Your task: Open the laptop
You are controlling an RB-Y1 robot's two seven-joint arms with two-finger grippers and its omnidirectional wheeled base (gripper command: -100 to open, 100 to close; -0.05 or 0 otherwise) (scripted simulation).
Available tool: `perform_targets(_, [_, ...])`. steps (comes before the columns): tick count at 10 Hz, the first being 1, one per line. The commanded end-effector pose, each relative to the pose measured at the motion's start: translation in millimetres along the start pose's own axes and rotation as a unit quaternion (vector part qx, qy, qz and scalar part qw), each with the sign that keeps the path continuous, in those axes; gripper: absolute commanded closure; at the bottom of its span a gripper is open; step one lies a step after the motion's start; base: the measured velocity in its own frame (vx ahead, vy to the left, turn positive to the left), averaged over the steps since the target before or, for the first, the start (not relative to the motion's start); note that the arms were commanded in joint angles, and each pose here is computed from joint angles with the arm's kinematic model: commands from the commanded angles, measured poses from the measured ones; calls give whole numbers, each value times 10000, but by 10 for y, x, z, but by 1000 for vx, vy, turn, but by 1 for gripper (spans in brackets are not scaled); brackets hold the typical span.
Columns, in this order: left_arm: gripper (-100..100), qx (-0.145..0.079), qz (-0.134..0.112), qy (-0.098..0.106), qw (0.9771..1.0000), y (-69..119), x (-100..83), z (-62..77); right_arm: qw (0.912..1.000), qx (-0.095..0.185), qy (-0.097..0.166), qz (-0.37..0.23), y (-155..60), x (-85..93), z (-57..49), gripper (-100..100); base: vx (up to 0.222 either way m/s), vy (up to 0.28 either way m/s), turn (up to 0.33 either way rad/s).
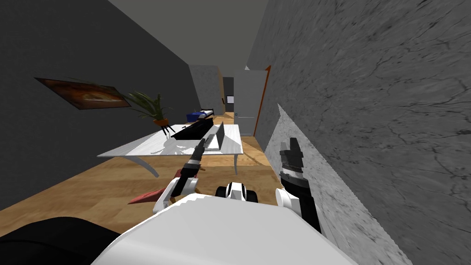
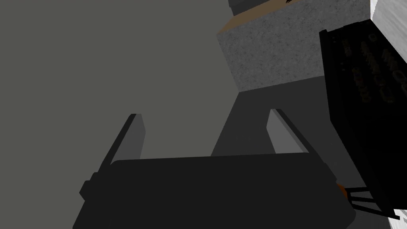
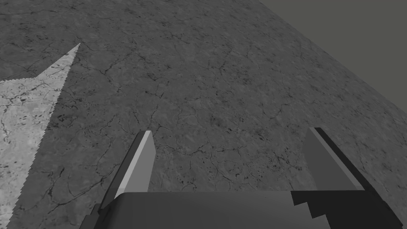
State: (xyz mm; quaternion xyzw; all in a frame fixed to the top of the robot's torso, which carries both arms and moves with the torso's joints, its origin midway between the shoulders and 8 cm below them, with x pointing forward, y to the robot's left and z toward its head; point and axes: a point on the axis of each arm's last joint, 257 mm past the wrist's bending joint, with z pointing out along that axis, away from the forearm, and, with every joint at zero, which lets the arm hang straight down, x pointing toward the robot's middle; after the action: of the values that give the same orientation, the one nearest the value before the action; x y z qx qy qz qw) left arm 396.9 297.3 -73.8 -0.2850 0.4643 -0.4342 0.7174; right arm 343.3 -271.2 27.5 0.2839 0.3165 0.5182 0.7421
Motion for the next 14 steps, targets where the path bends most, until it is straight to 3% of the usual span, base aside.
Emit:
perform_targets(1, [-100,-329,231,55,9992,242,-6,-15,10000,0,0,0,0,0,0,0,84,-96,6])
perform_targets(3, [-100,-541,422,121,9976,397,-25,-22,10000,0,0,0,0,0,0,0,68,-78,0])
perform_targets(8, [-100,-1019,931,301,9900,754,-110,-49,10000,0,0,0,0,0,0,0,67,-76,2])
perform_targets(9, [-100,-1199,1116,353,9859,886,-156,-64,10000,0,0,0,0,0,0,0,86,-87,1])
perform_targets(11, [-100,-1380,1294,396,9811,1017,-207,-83,10000,0,0,0,0,0,0,0,79,-93,3])
perform_targets(12, [-100,-1550,1456,428,9762,1137,-261,-103,10000,0,0,0,0,0,0,0,84,-109,2])
perform_targets(13, [-100,-1627,1528,442,9738,1191,-287,-113,10000,0,0,0,0,0,0,0,84,-95,4])
perform_targets(14, [-100,-1753,1649,463,9695,1279,-332,-131,10000,0,0,0,0,0,0,0,73,-86,2])
